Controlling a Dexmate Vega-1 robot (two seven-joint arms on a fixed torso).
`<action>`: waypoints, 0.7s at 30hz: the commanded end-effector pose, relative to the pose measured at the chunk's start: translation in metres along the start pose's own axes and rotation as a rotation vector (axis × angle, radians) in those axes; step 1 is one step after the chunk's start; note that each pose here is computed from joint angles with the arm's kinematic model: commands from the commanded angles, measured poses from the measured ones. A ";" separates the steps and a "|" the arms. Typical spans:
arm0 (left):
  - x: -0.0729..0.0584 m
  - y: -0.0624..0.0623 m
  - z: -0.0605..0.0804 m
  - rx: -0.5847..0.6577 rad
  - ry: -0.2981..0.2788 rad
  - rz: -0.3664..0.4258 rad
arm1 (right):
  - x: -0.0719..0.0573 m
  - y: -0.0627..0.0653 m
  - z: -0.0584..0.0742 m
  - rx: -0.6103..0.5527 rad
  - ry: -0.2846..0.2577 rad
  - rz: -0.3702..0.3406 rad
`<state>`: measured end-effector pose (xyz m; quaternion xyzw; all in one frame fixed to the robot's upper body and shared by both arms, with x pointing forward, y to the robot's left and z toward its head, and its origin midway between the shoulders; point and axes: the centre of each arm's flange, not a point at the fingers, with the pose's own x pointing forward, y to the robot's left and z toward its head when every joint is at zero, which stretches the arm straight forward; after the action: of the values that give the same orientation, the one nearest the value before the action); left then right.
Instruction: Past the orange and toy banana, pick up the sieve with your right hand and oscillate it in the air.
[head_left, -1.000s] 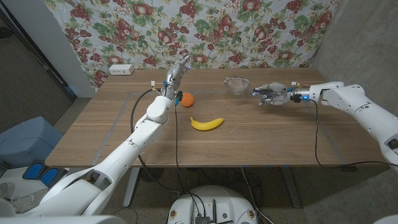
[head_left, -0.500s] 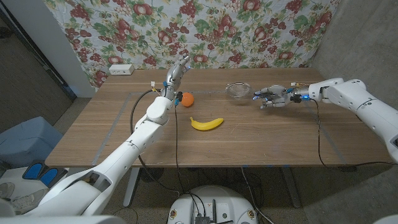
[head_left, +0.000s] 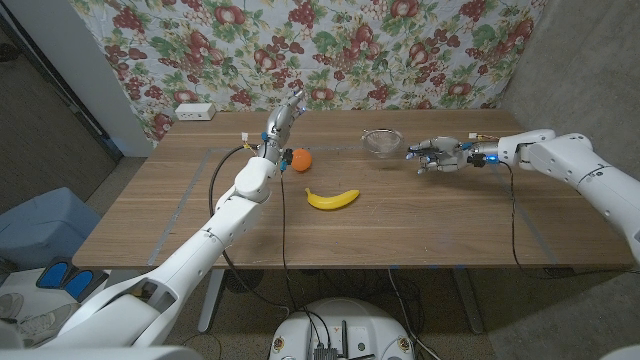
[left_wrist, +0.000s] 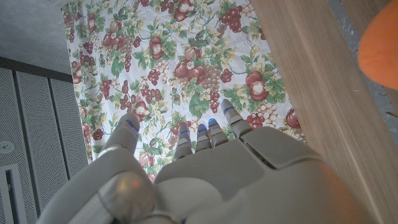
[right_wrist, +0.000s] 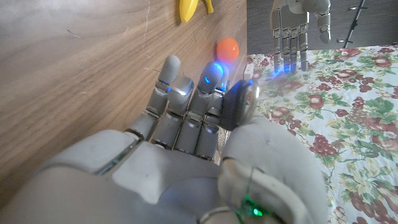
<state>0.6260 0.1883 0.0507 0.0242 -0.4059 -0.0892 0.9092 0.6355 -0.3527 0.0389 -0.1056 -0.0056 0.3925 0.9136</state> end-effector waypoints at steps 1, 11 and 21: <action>-0.003 0.002 0.001 0.000 -0.005 0.003 | -0.004 0.004 -0.001 0.015 -0.202 0.076; -0.004 0.003 0.003 -0.001 -0.013 0.003 | -0.009 0.002 -0.003 0.083 -0.415 0.157; -0.004 0.003 0.003 -0.001 -0.014 0.003 | -0.011 0.000 -0.005 0.112 -0.471 0.184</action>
<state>0.6222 0.1913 0.0495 0.0227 -0.4105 -0.0881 0.9073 0.6297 -0.3568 0.0372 0.0055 -0.1494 0.4699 0.8699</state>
